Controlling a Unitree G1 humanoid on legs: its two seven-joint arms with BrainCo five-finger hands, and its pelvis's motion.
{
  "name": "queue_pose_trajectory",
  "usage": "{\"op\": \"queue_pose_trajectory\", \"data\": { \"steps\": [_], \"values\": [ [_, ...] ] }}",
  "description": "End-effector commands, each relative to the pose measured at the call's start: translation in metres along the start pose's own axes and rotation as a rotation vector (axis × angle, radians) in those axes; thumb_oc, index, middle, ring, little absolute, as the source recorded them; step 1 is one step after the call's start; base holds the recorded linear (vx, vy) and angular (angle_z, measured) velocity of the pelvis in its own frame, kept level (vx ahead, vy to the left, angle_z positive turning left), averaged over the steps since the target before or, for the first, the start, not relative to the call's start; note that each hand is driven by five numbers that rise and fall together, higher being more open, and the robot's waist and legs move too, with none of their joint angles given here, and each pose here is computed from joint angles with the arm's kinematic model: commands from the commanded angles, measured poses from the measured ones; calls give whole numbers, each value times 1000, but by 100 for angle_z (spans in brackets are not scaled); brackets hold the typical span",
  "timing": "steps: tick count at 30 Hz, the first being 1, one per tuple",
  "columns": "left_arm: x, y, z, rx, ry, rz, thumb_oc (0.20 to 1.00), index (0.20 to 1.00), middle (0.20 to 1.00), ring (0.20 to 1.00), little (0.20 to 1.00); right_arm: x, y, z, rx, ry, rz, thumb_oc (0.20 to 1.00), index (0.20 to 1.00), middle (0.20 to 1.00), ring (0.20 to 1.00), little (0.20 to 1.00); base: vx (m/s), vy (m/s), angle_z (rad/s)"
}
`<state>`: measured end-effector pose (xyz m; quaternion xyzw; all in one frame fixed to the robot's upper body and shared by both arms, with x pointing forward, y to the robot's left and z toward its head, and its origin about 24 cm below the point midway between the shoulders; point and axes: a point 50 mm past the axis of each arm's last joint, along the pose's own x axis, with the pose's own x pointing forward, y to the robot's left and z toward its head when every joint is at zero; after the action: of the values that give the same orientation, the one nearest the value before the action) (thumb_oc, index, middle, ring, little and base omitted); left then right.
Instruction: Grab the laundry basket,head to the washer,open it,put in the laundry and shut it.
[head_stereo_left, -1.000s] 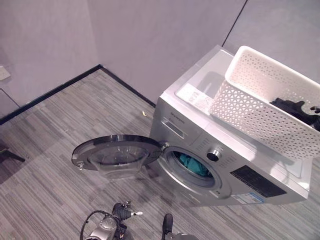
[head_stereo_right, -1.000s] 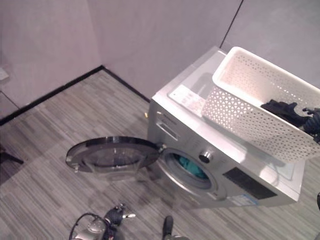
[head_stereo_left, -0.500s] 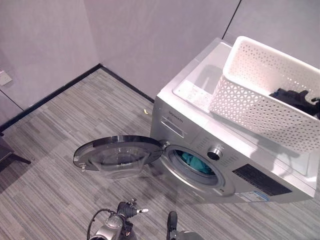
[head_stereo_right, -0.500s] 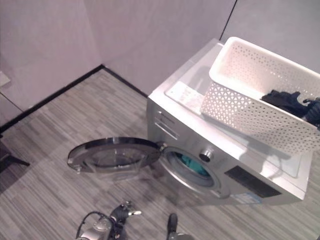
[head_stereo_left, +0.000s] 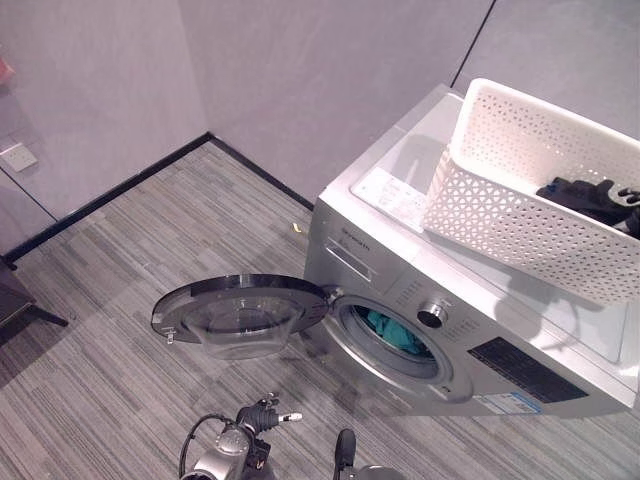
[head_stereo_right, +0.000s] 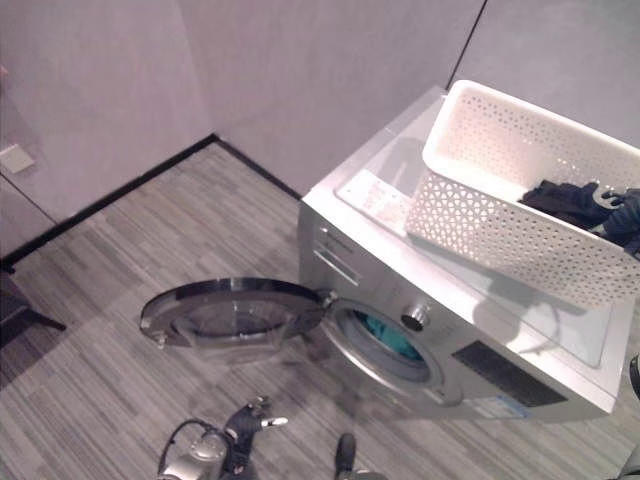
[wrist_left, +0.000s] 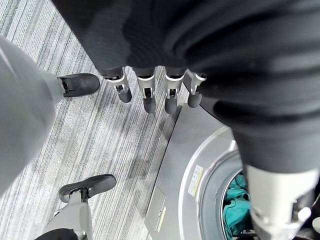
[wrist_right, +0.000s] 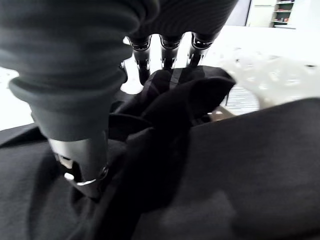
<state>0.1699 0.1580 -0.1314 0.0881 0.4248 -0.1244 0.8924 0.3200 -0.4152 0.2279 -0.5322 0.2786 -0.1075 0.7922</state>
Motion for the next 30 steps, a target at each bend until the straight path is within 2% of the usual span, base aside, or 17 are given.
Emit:
{"op": "queue_pose_trajectory", "data": {
  "steps": [1, 16, 30],
  "values": [
    [6, 13, 37, 72, -110, 0, 1000, 1000, 1000, 1000, 1000, 14, 33, 26, -36, -41, 72, 1000, 1000, 1000, 1000, 1000, 22, -11, 5],
    [-1, 23, 27, 36, -114, 16, 1000, 1000, 1000, 1000, 1000, 16, 60, -7, -42, 49, 162, 1000, 1000, 1000, 1000, 1000, 8, -18, 4],
    [-3, 20, 29, 8, -146, 13, 1000, 1000, 1000, 1000, 1000, 1, 26, -55, 42, 209, 27, 1000, 1000, 1000, 1000, 1000, -7, -29, 6]
  ]
}}
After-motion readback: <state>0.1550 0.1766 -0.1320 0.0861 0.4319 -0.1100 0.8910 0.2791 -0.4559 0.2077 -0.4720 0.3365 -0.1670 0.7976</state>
